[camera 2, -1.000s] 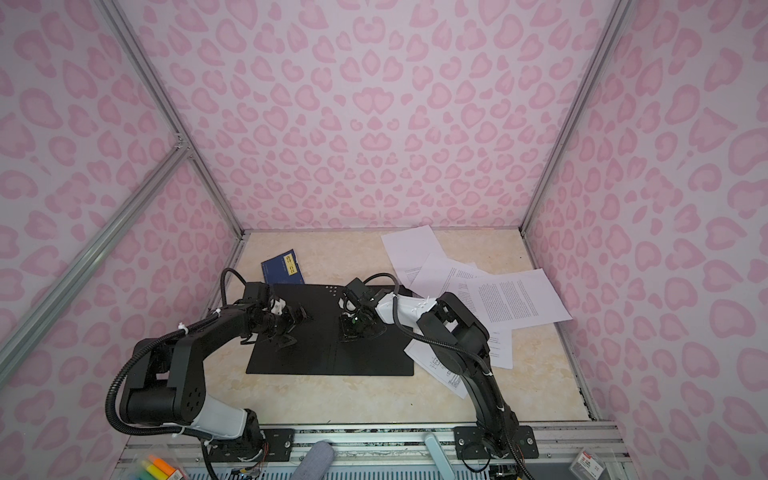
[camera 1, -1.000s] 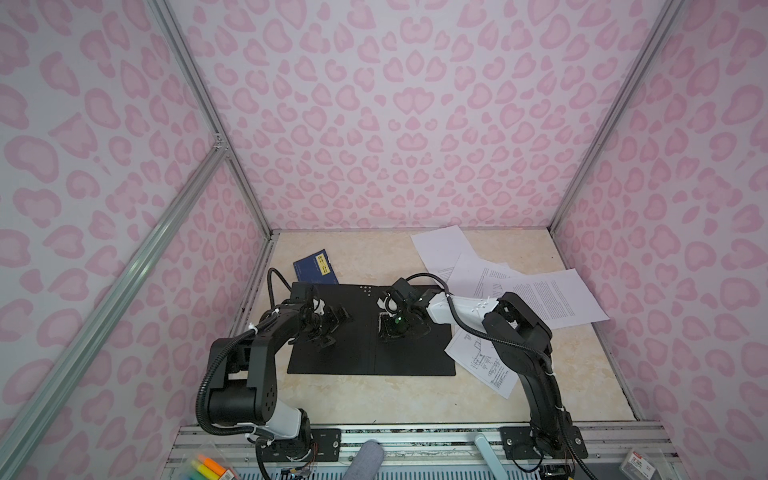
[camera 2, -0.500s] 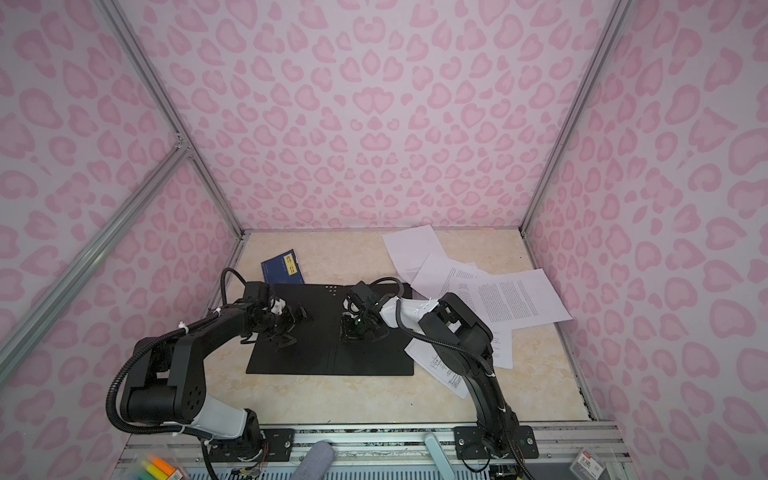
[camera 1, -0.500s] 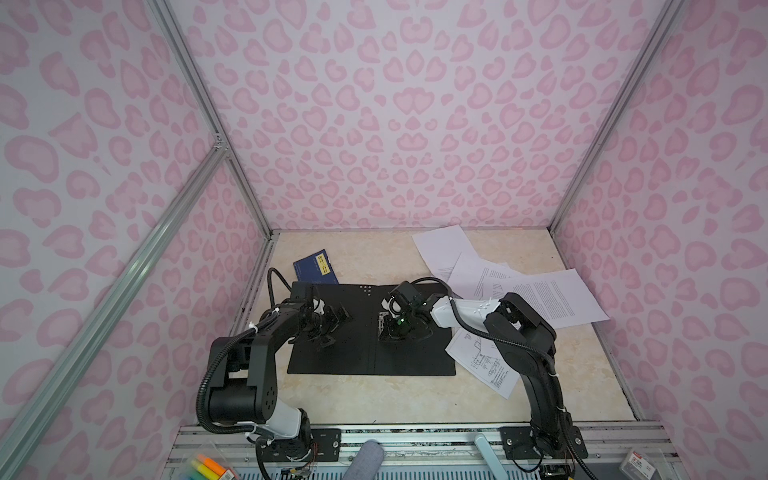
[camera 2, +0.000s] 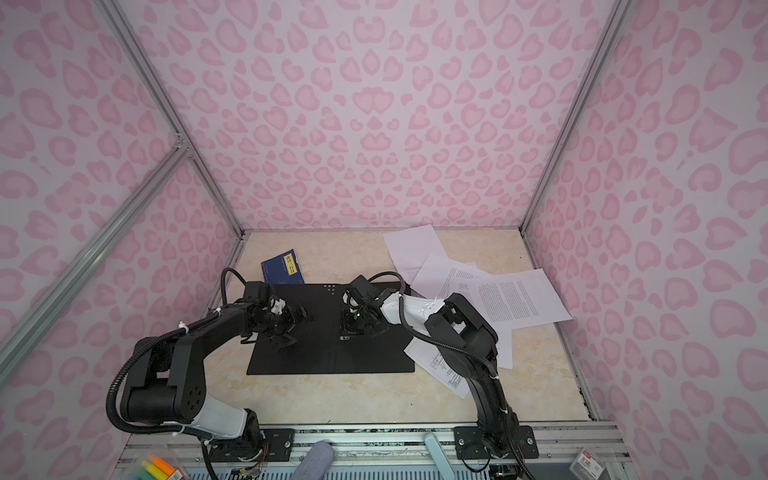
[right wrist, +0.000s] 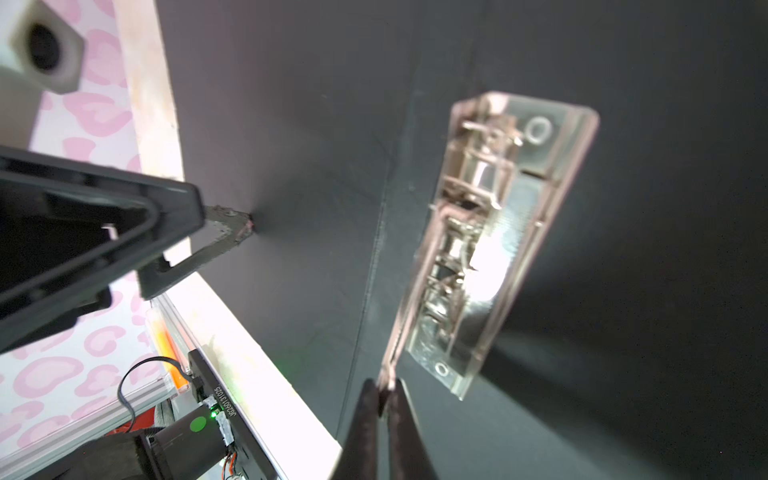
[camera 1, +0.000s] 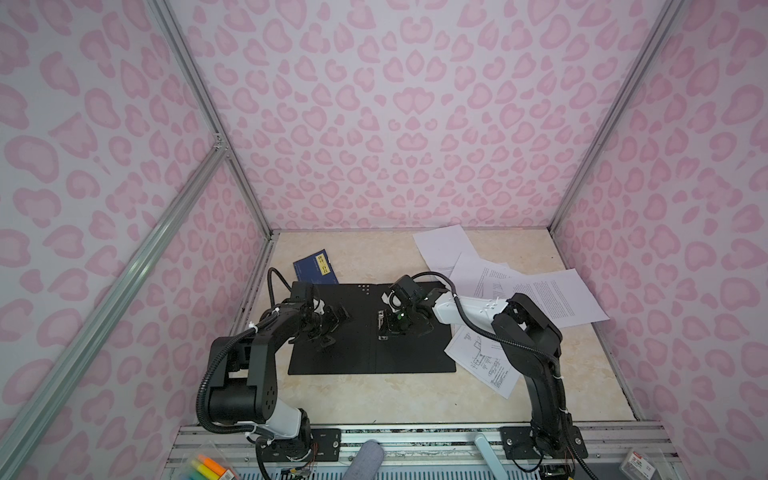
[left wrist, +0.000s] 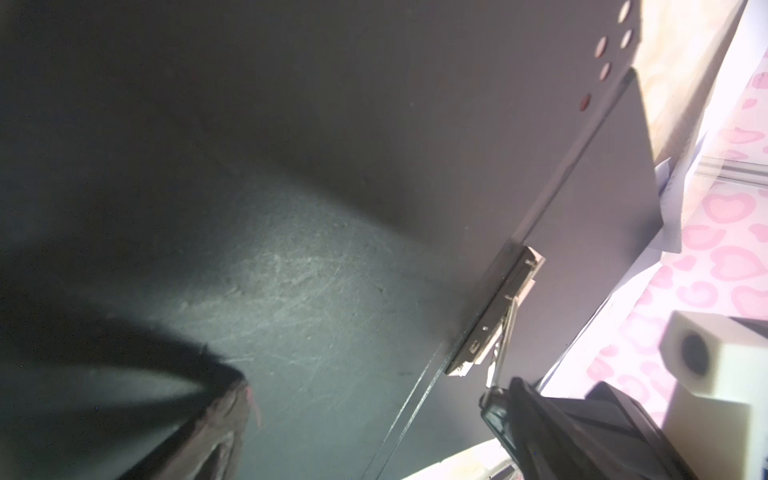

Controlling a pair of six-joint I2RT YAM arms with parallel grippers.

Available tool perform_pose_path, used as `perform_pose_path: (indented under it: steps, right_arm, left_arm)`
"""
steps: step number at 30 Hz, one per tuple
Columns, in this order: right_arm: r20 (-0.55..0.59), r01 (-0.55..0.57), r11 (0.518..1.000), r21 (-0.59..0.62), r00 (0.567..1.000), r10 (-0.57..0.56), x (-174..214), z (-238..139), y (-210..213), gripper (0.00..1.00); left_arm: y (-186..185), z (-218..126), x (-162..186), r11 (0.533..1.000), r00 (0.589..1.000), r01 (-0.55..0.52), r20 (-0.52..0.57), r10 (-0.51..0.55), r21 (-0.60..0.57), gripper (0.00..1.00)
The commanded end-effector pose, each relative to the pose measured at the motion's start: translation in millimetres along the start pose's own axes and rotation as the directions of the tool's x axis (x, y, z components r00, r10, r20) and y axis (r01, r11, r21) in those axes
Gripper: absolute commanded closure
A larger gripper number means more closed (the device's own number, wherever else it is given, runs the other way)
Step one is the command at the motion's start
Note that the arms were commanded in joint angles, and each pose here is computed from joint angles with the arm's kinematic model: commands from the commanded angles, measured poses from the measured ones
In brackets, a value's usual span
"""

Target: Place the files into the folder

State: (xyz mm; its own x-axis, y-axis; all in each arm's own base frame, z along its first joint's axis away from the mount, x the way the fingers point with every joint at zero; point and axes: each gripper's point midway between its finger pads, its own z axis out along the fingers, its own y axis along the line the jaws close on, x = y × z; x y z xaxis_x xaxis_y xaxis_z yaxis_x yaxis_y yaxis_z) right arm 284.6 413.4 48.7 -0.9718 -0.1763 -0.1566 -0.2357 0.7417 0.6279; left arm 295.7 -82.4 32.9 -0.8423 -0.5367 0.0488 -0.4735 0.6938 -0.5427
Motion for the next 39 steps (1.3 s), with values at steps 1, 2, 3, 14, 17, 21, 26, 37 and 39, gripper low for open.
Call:
perform_pose_path:
  steps: [1, 2, 3, 14, 17, 21, 26, 37, 39]
  right_arm:
    - [0.003, 0.048, 0.999, -0.013, 0.999, -0.048, 1.7, -5.6, 6.3, 0.61]
    - [0.012, 0.057, 0.998, -0.019, 0.998, -0.057, 1.1, -9.1, 8.7, 0.58]
    - [0.020, 0.067, 0.997, -0.027, 0.998, -0.066, 0.9, -12.1, 11.9, 0.56]
    - [-0.023, 0.094, 0.995, 0.015, 0.995, -0.094, 32.1, -15.3, 0.3, 0.91]
    - [-0.010, 0.066, 0.995, 0.072, 0.998, -0.065, 28.4, -16.0, -13.2, 1.00]
    - [0.035, -0.020, 0.976, 0.219, 0.999, 0.013, 21.8, -29.0, -60.4, 1.00]
    - [0.014, -0.023, 0.945, 0.325, 1.000, 0.020, 21.6, -33.7, -94.6, 1.00]
    - [0.151, -0.078, 0.971, 0.227, 0.987, 0.044, 0.0, -95.9, -96.5, 0.89]
    - [0.202, -0.132, 0.962, 0.238, 0.976, 0.084, -3.3, -123.1, -114.6, 0.81]
  left_arm:
    - [36.5, 3.8, 3.4, 0.987, 0.999, 0.033, 0.018, -0.031, -0.159, 0.02]
    - [36.0, 4.0, 3.3, 0.987, 0.999, 0.031, 0.018, -0.028, -0.157, 0.02]
    - [36.2, 3.8, 3.1, 0.987, 0.999, 0.031, 0.019, -0.028, -0.158, 0.02]
    - [35.4, 4.0, 3.3, 0.988, 1.000, 0.024, 0.016, -0.021, -0.153, 0.02]
    - [35.8, 2.7, 3.7, 0.988, 0.999, 0.028, 0.020, -0.025, -0.152, 0.02]
    - [37.9, -3.6, 4.5, 0.986, 0.999, 0.026, 0.043, -0.019, -0.165, 0.02]
    - [43.0, -11.0, 10.6, 0.982, 0.997, 0.043, 0.064, -0.032, -0.182, 0.02]
    - [31.8, -49.5, 20.4, 0.987, 0.987, 0.038, 0.158, -0.014, -0.154, 0.02]
    - [7.3, -64.3, 15.9, 0.991, 0.982, -0.039, 0.180, 0.061, -0.126, 0.02]
